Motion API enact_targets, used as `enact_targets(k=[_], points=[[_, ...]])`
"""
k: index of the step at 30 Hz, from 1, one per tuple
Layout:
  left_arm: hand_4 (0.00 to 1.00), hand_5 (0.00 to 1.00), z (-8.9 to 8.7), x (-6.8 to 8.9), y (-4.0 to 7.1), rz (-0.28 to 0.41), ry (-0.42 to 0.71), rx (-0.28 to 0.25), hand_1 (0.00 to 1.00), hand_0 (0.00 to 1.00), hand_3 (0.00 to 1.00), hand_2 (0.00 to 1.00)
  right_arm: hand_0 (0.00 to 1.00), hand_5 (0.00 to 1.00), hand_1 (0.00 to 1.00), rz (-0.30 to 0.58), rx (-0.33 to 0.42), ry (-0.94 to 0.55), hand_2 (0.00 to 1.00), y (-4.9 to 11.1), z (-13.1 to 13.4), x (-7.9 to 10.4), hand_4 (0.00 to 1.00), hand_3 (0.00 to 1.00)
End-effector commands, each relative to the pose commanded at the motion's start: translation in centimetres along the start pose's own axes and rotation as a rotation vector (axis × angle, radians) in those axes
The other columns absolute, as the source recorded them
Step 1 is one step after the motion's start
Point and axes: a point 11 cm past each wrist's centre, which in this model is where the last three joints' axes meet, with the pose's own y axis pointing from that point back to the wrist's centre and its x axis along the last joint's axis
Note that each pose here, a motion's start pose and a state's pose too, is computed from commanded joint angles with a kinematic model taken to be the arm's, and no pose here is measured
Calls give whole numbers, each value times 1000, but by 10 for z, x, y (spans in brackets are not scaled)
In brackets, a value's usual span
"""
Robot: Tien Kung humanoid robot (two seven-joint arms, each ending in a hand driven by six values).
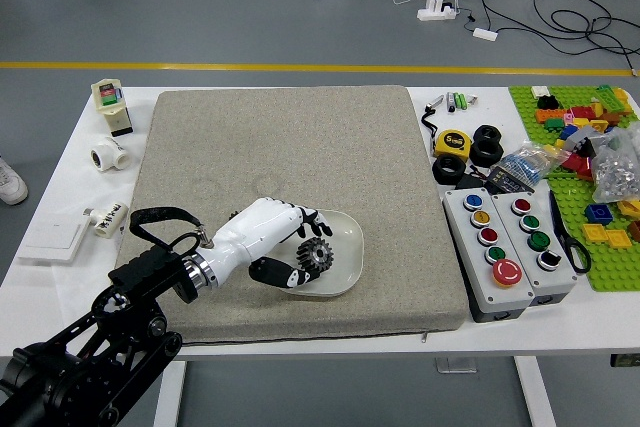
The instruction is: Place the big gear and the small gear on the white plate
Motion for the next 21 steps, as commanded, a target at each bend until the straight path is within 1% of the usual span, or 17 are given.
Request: enact_targets(k=[4,5,7,10,11,13,16,17,20,21], points=[[985,233,-1,-3,0,-16,6,-1,764,647,835,845,611,736,607,1,-3,2,695,0,1,0,764,569],[998,231,-2,-4,0,-20,7,1,846,743,860,943,612,736,607,1,-3,3,695,0,2,0,765,570],[998,231,-2,-5,1,-21,8,3,846,743,860,943,612,736,607,2,-5,4,695,0,2,0,765,570],[998,231,-3,-2,2,1,7,9,846,743,860,943,612,736,607,3,-7,4,695,0,4,1,765,570],[974,234,-4,0,2,13,6,13,837,740,855,932,612,737,607,3,-8,5,694,0,4,1,766,570],[974,234,-9,7,3,43,4,31,837,740,855,932,612,737,607,3,-9,7,694,-1,5,1,766,570],[974,234,-22,25,8,102,-9,68,837,740,855,932,612,737,607,4,-12,9,694,-1,6,2,766,570],[852,147,-23,26,8,107,-10,70,793,710,789,862,611,737,607,5,-12,9,694,-1,6,2,767,570],[852,147,-40,45,15,147,-35,114,793,710,789,862,611,737,607,5,-13,10,694,-1,7,2,767,570],[852,147,-41,47,16,149,-37,117,793,710,789,862,611,737,607,5,-14,10,694,-1,7,2,767,570]])
